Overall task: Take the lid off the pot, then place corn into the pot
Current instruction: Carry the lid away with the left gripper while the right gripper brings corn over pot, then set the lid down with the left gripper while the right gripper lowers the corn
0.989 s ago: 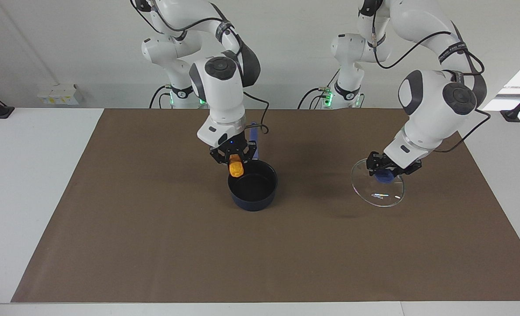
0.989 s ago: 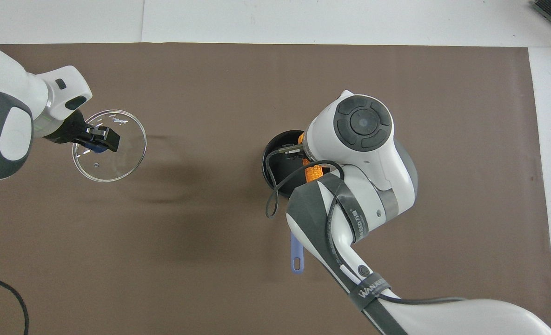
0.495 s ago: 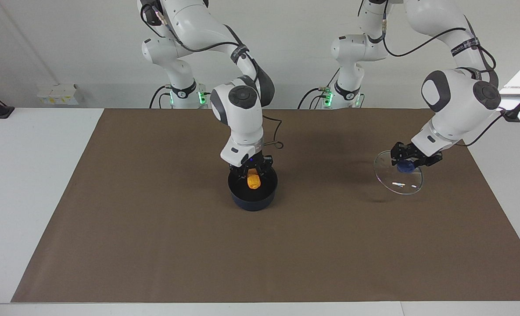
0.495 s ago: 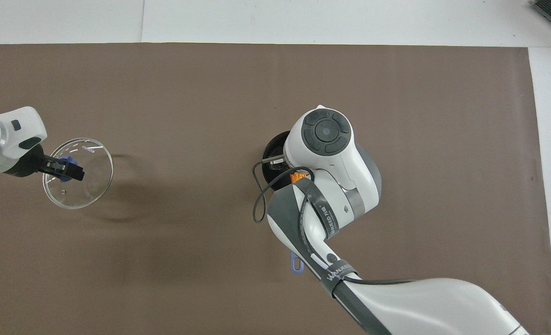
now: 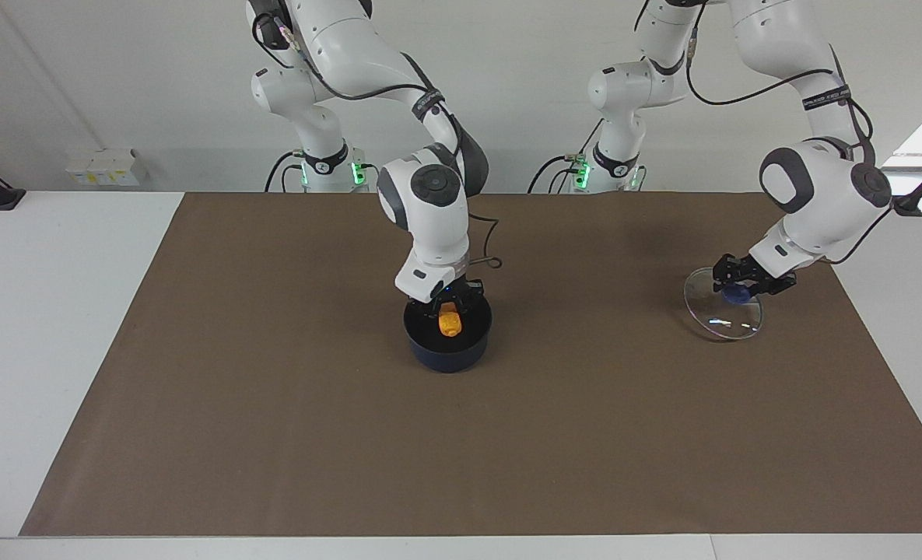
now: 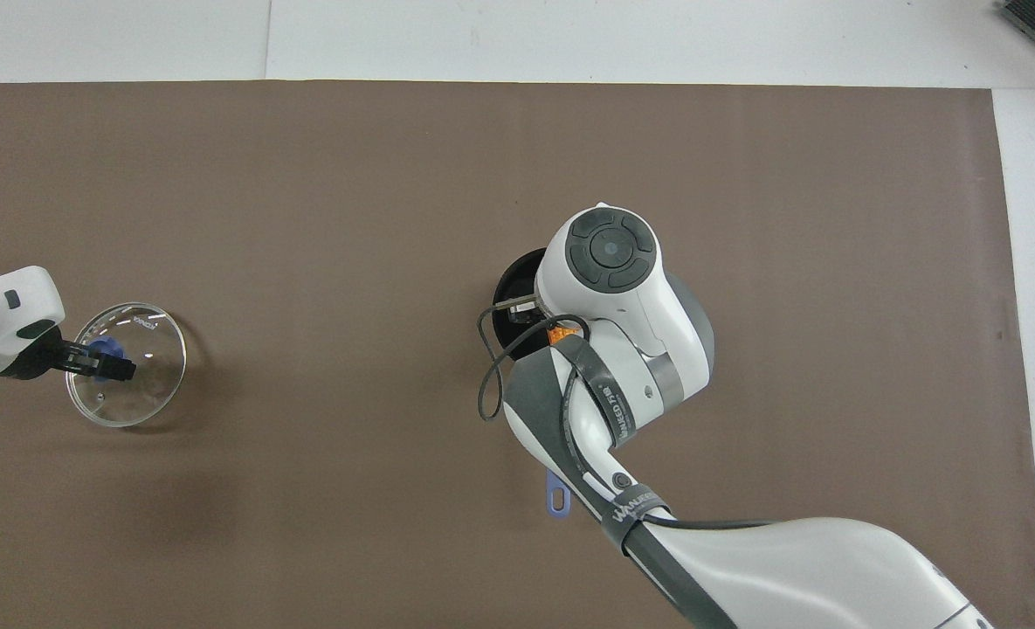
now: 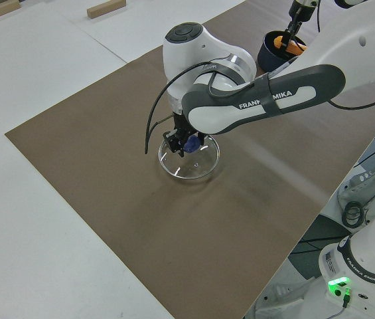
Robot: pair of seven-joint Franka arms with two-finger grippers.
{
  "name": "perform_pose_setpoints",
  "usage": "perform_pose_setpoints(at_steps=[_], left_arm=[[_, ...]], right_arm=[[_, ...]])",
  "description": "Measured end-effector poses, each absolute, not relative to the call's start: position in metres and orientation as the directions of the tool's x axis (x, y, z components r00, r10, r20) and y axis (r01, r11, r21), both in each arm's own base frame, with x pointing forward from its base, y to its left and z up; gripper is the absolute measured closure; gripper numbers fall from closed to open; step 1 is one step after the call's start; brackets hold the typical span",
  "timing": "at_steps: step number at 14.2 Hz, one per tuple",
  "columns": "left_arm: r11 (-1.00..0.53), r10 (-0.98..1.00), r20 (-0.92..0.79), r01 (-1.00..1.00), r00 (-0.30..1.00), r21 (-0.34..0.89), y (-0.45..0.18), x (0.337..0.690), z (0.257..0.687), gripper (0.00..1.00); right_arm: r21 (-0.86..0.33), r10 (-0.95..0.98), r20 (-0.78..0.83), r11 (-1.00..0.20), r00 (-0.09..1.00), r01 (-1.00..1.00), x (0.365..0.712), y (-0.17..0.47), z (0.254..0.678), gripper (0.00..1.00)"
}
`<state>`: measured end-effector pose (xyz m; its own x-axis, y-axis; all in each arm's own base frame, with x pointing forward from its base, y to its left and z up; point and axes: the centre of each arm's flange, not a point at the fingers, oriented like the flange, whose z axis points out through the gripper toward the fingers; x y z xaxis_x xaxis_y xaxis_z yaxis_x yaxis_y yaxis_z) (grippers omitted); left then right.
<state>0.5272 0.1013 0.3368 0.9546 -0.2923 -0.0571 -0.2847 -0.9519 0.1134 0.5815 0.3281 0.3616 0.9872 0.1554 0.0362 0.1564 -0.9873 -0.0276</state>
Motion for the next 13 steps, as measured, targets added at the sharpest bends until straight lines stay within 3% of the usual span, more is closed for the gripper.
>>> perform_pose_setpoints(at_steps=[5, 9, 13], left_arm=[[-0.952, -0.295, -0.031, -0.291, 0.955, 0.096, 0.099, 0.519, 0.320, 0.37], [-0.952, -0.294, -0.026, -0.291, 0.955, 0.093, 0.099, 0.521, 0.321, 0.00], [-0.953, -0.296, 0.030, -0.297, 0.955, 0.063, 0.102, 0.541, 0.349, 0.00]], right_arm=[[-0.032, 0.147, 0.053, -0.988, 0.988, 0.149, 0.592, 0.313, 0.364, 0.60], [-0.064, 0.137, 0.079, -0.988, 0.987, 0.142, 0.596, 0.317, 0.362, 0.60], [-0.066, 0.152, 0.066, -0.985, 0.986, 0.156, 0.592, 0.328, 0.346, 0.60]])
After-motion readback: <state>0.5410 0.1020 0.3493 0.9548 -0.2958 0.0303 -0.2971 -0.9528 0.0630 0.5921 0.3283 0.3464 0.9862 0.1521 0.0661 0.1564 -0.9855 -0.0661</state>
